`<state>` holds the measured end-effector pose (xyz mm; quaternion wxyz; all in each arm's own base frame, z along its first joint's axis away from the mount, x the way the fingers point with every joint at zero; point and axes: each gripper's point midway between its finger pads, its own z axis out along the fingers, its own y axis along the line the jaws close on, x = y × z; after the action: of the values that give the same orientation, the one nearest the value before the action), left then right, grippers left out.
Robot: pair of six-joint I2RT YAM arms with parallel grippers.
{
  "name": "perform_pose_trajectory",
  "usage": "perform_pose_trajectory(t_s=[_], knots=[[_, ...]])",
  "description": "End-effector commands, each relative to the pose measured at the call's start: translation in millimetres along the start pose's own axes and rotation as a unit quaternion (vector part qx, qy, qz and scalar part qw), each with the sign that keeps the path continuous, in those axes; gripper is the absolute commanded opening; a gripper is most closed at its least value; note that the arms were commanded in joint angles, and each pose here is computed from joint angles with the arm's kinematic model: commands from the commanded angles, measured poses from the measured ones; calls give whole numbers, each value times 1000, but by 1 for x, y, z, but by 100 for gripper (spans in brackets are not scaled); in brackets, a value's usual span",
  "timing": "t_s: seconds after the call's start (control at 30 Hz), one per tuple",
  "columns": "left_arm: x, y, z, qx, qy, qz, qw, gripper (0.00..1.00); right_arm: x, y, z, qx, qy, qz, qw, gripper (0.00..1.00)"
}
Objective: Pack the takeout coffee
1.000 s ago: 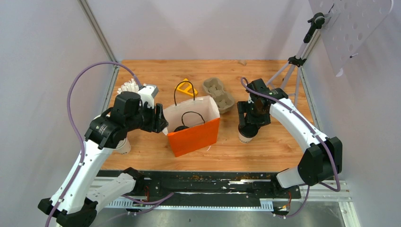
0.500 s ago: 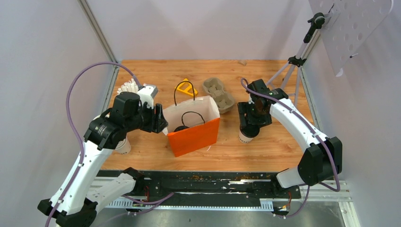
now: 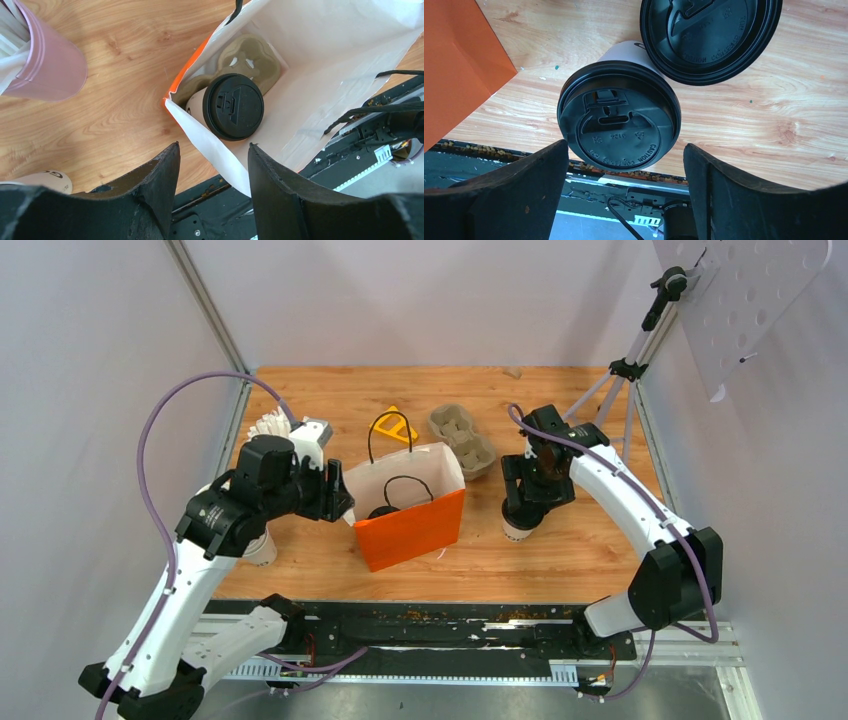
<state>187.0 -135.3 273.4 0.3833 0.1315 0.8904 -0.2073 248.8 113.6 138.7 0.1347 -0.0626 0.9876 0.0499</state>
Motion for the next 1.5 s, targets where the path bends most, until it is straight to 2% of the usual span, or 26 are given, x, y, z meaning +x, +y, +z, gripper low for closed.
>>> perform_pose_trajectory(t_s=[0.0, 0.6, 0.97, 1.47], knots=[[-16, -1, -16, -6, -35, 13, 999, 60, -9, 3, -12, -7, -15, -4, 1000, 86], [-32, 17, -35, -63, -88, -14, 994, 60, 1, 7, 3, -21, 1, -9, 1000, 83], [-32, 19, -39, -72, -94, -28, 993, 60, -4, 8, 8, -17, -3, -16, 1000, 82], [-40, 21, -46, -83, -112, -49, 989, 59, 0, 12, 7, -18, -5, -32, 999, 63]])
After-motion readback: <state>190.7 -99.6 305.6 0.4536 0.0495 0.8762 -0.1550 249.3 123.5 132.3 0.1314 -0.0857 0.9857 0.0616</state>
